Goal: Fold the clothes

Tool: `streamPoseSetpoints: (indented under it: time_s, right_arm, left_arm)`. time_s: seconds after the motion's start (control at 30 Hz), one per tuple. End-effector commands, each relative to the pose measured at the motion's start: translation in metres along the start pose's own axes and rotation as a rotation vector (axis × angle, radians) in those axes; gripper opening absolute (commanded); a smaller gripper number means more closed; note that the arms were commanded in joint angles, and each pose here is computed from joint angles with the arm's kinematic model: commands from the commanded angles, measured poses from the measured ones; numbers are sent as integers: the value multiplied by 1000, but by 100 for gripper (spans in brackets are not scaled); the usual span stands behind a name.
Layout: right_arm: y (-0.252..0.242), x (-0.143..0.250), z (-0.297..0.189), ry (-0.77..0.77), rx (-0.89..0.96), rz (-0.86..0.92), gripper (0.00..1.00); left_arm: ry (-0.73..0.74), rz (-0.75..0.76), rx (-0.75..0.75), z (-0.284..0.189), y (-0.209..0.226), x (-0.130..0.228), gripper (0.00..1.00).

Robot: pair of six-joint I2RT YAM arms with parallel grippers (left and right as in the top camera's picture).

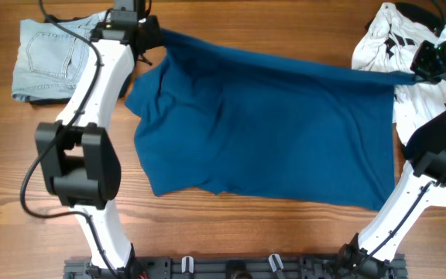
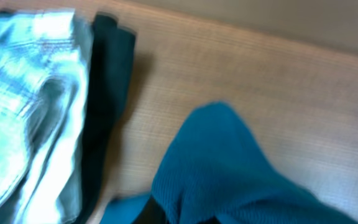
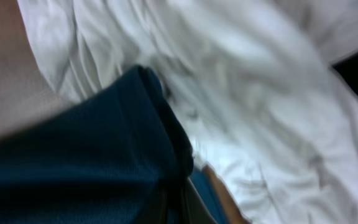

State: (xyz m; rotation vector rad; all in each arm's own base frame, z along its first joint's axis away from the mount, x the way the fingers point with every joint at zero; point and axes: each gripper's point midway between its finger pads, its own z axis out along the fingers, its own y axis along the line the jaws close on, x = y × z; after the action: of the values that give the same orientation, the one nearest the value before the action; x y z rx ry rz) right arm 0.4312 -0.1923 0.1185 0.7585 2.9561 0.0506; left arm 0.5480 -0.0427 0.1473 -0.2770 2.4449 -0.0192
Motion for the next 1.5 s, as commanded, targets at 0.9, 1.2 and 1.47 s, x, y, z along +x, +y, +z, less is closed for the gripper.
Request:
streamPoseSetpoints:
  time_s: [0.9,1.2,1.47]
  right_arm:
    - [8,14,-49,-55,-69,-9,70]
    - [16,76,-233,-452,-113,-15,71]
    - [10,173,-298,-624,-144,121,72]
  left_arm:
    - [249,-24,-26,-66,27,50,100]
    - [15,-79,61,-212,25,15,100]
    - [215,-277,-45,-245,48,77,100]
